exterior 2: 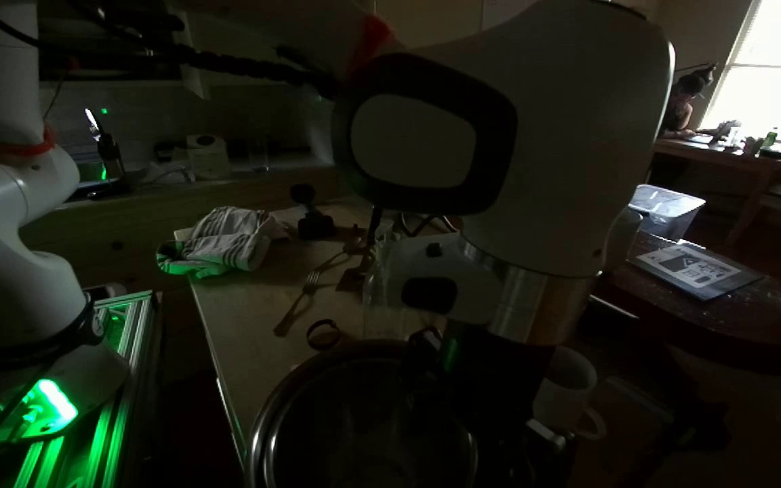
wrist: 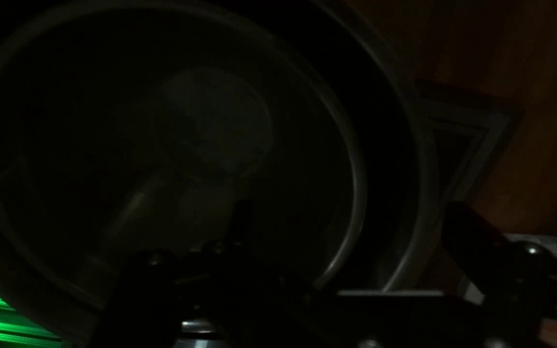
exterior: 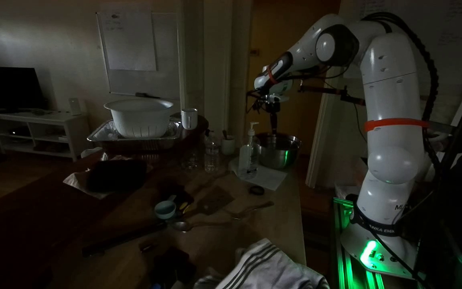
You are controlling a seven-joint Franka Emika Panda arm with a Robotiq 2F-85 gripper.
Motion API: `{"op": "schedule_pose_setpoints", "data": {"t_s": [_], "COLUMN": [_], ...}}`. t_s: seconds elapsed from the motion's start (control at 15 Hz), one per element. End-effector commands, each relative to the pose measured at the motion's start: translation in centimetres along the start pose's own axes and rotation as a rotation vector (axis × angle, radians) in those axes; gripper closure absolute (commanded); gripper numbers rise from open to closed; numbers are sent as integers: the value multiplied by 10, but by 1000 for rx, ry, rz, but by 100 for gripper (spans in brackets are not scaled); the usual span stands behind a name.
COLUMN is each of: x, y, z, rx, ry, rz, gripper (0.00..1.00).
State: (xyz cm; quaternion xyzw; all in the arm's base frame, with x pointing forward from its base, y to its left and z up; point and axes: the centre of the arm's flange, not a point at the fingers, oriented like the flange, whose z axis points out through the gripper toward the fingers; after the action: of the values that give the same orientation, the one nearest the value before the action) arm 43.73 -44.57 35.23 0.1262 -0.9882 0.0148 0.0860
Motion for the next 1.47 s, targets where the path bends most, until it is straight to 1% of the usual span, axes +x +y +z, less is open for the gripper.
{"op": "schedule_pose_setpoints", "data": {"t_s": [0.0, 0.33, 0.53, 0.67, 0.73, 0.8, 0.93, 1.07, 1.13, 1.2, 1.4], "x": [0, -12, -19, -24, -25, -26, -27, -29, -29, -29, -28], "y": [18, 24, 22, 19, 17, 15, 16, 18, 19, 20, 20], "z": [4, 17, 27, 33, 36, 38, 44, 47, 47, 45, 41], "rx": [-26, -18, -2, 14, 21, 24, 24, 27, 32, 34, 50], "ry": [5, -5, -10, -14, -14, -14, -4, 3, 2, 2, -3], "rz": [16, -27, -55, -68, -73, -78, -93, -106, -115, -121, -138], "gripper": [0, 0, 6, 7, 10, 9, 12, 37, 43, 53, 76]}}
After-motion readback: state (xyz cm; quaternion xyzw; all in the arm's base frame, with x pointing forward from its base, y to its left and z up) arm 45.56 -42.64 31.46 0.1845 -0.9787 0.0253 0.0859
